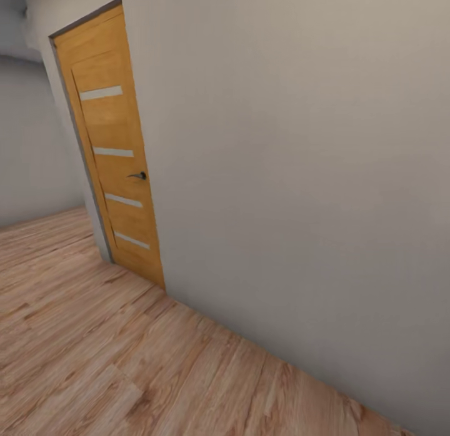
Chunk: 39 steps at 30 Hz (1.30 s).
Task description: Move the two storage containers from the living room to the garage. In the garage, place one container on the floor and stack the other container on top of it (either order is fine).
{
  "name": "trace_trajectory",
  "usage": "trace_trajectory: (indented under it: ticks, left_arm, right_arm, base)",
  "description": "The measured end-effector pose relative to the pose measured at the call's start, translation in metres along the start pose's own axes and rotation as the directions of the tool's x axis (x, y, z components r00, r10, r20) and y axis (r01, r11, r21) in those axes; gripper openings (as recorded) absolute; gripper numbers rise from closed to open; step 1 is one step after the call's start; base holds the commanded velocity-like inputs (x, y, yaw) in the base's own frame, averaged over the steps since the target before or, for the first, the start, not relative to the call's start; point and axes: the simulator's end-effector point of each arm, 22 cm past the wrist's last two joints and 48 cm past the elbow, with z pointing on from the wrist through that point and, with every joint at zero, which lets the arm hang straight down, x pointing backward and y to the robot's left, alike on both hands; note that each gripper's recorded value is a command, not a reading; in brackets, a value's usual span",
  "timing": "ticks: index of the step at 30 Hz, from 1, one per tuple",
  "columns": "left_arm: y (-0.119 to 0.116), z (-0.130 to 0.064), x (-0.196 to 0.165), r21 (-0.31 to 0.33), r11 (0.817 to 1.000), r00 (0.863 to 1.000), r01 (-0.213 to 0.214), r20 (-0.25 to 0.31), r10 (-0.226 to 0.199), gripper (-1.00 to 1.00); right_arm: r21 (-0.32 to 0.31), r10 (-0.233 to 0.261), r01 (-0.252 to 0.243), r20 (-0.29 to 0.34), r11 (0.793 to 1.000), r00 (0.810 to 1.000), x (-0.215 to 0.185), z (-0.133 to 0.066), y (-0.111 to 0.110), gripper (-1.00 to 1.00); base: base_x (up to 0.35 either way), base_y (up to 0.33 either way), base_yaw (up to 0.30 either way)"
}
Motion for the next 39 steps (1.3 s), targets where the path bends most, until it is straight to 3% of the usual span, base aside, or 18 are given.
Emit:
trace_trajectory:
  ticks: [27, 39]
  left_arm:
    - [0.0011, 0.0, 0.0005, -0.002, 1.0, 1.0, 0.0, -0.001, 0.0, 1.0]
    - [0.0012, 0.0001, 0.0003, -0.002, 1.0, 1.0, 0.001, -0.001, -0.001, 1.0]
  right_arm:
    - [0.001, 0.0, 0.0, 0.0, 1.0, 1.0, 0.0, 0.0001, -0.0002, 1.0]
    - [0.001, 0.0, 0.0, -0.001, 1.0, 1.0, 0.0001, 0.0002, -0.0002, 1.0]
  base:
    - [0.248, 0.0, 0.273]
    - [0.042, 0.0, 0.273]
